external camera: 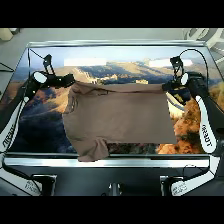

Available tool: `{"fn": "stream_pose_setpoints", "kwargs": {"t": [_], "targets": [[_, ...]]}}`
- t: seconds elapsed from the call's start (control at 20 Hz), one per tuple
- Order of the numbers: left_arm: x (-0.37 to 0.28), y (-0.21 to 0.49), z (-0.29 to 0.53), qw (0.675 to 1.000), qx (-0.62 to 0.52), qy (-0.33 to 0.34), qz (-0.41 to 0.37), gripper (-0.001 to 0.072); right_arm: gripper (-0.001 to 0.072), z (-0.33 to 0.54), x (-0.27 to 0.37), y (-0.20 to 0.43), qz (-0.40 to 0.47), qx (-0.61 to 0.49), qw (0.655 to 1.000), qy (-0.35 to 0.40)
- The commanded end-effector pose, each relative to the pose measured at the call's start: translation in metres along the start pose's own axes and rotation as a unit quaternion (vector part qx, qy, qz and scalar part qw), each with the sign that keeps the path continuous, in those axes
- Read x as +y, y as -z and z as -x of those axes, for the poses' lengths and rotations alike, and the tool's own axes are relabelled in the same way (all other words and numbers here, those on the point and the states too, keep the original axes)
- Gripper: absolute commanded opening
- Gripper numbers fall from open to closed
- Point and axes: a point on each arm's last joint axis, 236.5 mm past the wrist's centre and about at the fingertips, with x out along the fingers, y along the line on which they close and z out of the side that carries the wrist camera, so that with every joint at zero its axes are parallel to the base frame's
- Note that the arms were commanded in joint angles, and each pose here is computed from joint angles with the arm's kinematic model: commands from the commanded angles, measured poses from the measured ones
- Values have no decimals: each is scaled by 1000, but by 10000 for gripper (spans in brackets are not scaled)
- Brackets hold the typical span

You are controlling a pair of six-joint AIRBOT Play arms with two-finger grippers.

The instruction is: Fold the shirts.

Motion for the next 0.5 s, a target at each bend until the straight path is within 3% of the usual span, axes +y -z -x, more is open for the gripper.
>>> {"fn": "stream_pose_setpoints", "kwargs": {"t": [0.0,0.1,0.2,0.45], "targets": [[-9,28,42,995,75,-12,-62,21,21,36,2,20,42,53,998,-12],[-11,61,73,985,154,-20,-74,22,21,52,2,39,76,95,992,-22],[-7,102,85,968,235,-27,-80,22,22,43,13,57,50,123,990,-43],[54,145,81,945,290,-129,-78,22,21,24,28,114,82,226,967,-84]]}}
